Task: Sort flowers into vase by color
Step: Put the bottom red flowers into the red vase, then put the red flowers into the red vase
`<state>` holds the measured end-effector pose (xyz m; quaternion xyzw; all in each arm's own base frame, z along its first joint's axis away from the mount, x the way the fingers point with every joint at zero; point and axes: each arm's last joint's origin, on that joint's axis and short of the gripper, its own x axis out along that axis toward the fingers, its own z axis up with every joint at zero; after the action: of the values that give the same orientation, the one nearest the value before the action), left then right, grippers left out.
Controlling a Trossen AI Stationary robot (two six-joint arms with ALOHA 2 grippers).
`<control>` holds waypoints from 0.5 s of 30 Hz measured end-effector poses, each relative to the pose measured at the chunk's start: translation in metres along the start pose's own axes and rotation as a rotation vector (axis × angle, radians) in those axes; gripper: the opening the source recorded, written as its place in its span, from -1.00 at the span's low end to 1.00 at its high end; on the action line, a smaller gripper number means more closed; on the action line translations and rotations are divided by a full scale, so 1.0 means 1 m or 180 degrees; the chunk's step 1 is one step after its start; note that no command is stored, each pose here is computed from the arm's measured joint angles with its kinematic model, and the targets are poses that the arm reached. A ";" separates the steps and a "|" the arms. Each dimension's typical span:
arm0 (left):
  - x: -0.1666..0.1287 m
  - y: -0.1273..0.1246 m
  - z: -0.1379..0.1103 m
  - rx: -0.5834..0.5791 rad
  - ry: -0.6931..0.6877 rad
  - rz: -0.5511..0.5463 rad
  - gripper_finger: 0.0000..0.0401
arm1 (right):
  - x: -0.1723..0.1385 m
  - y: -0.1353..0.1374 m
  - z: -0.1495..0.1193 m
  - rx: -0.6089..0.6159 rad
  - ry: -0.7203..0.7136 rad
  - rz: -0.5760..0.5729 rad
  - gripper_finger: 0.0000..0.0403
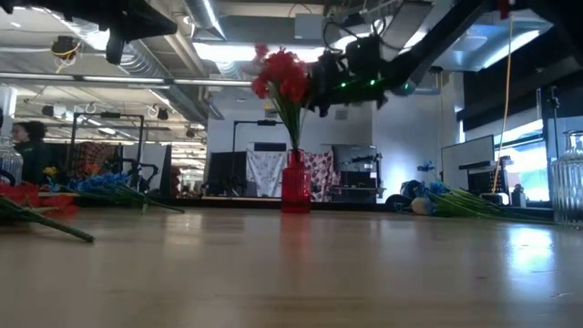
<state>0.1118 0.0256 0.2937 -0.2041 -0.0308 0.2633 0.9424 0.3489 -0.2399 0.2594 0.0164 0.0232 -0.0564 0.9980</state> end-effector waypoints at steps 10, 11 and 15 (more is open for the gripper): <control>-0.001 -0.002 0.004 0.0154 -0.0018 -0.0026 -0.91 | -0.020 0.016 -0.007 0.0067 0.1093 0.0061 -0.54; -0.001 -0.002 0.004 0.0146 -0.0009 -0.0023 -0.91 | -0.021 0.016 -0.010 0.0033 0.1171 0.0039 -0.56; -0.001 0.000 0.000 -0.0006 0.0099 0.0025 -0.91 | -0.026 0.019 -0.006 -0.0103 0.1379 -0.0168 -0.56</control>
<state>0.1108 0.0253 0.2941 -0.2093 -0.0156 0.2637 0.9415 0.3247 -0.2181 0.2551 0.0115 0.2384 -0.0773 0.9680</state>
